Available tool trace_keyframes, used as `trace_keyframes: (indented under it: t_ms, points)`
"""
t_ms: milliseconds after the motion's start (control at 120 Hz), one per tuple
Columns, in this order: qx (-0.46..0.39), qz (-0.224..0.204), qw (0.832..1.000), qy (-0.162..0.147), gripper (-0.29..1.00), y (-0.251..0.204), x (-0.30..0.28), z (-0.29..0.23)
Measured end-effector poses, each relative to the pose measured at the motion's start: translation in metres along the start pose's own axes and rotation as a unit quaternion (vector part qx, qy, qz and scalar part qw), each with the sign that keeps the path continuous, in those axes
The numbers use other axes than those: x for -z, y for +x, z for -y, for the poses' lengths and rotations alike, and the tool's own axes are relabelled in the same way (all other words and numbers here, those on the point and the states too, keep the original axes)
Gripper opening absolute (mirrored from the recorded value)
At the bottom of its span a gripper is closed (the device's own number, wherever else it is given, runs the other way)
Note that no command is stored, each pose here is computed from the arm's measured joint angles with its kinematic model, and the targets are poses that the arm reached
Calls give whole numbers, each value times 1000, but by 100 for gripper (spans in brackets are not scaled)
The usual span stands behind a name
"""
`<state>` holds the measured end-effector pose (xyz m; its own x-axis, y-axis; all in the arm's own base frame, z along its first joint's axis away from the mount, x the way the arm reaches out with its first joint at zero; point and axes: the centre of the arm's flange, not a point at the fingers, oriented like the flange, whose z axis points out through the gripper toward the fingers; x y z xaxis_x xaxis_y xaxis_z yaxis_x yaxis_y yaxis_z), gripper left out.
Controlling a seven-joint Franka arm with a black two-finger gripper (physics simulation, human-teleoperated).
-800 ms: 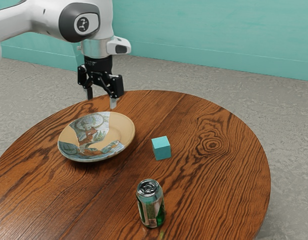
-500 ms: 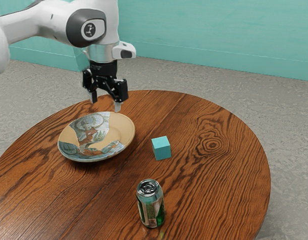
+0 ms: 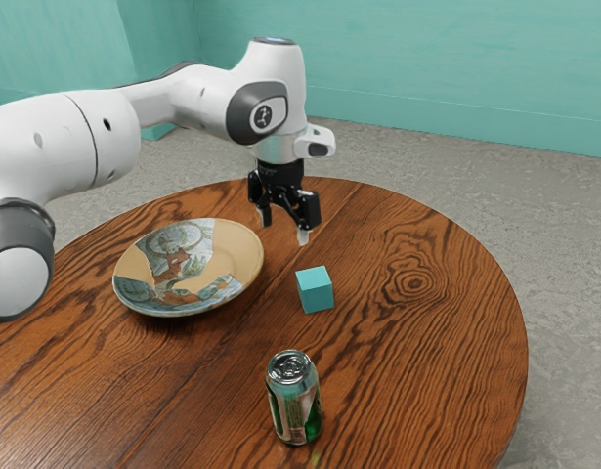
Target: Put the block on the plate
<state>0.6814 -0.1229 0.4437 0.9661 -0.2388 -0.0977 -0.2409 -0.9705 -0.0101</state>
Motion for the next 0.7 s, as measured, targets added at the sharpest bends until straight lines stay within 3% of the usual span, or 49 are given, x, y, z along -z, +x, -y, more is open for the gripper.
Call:
trace_keyframes:
  t_ms: [292, 700]
  points:
    - [-94, -42, 994, -49, 70, 51, -40, 11]
    - [-205, -64, 975, -55, 70, 65, -68, 25]
